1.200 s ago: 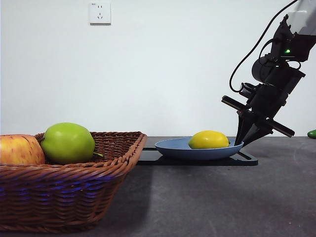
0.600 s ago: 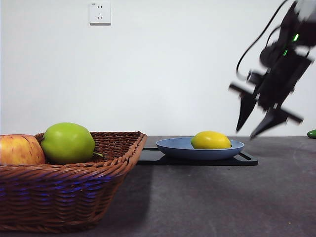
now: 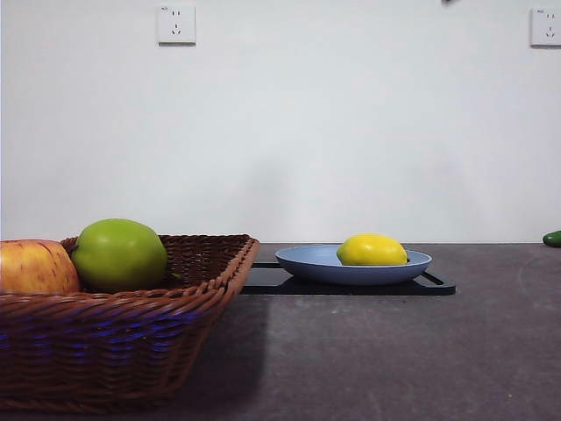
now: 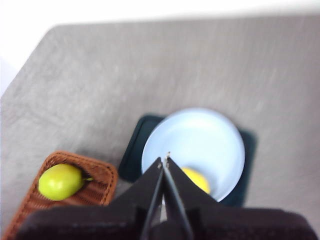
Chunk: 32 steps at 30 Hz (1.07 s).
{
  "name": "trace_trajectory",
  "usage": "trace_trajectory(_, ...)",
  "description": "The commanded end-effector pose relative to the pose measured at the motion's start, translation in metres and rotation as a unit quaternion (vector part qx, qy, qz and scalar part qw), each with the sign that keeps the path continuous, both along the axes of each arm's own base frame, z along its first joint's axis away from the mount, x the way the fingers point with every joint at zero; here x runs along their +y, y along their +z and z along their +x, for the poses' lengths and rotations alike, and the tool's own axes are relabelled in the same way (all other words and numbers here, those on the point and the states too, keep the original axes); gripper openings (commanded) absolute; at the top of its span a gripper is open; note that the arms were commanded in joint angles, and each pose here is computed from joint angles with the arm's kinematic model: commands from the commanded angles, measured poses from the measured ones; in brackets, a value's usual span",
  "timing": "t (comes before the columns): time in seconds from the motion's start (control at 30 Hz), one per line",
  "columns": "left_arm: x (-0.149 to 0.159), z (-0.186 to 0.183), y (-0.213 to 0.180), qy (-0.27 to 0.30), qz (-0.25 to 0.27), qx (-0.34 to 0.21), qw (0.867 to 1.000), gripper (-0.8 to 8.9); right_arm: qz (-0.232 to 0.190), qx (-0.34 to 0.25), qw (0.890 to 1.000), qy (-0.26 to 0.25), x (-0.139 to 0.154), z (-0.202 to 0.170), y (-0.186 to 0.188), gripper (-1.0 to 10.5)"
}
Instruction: Take the lemon from the basket,put the lemon in the plate,hand out the plate
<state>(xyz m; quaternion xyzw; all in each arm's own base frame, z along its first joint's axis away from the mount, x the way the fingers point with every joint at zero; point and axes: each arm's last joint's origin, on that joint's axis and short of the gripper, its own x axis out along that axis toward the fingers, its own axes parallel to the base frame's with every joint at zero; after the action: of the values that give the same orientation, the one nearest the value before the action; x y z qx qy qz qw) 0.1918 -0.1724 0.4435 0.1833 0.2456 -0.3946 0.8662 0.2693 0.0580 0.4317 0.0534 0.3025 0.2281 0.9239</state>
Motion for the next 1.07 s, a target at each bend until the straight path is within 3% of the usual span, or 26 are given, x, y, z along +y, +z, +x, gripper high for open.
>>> trace_trajectory(0.03,0.014,0.015,0.003,0.032,-0.005,-0.009,0.999,0.06,-0.066,-0.052,0.996,-0.020,0.015,-0.022,0.016,0.0)
trace_trajectory(0.13,0.038,0.022,0.007,0.076,-0.012,-0.016,0.997,0.06,-0.097,-0.100,0.990,-0.020,0.031,-0.054,0.025,0.0)
trace_trajectory(0.43,0.076,0.000,-0.012,0.125,-0.044,-0.062,0.989,0.06,-0.087,-0.177,0.980,-0.020,0.045,-0.094,-0.008,0.0)
trace_trajectory(0.67,0.100,-0.033,-0.065,0.151,-0.088,-0.116,0.978,0.06,-0.061,-0.227,0.971,-0.038,0.040,-0.118,-0.077,0.0)
trace_trajectory(0.9,0.113,-0.058,-0.135,0.172,-0.135,-0.119,0.969,0.06,-0.050,-0.244,0.967,-0.050,0.027,-0.137,-0.137,0.0)
trace_trajectory(1.07,0.119,-0.071,-0.168,0.188,-0.182,-0.126,0.957,0.06,-0.051,-0.237,0.969,-0.051,0.022,-0.144,-0.158,0.0)
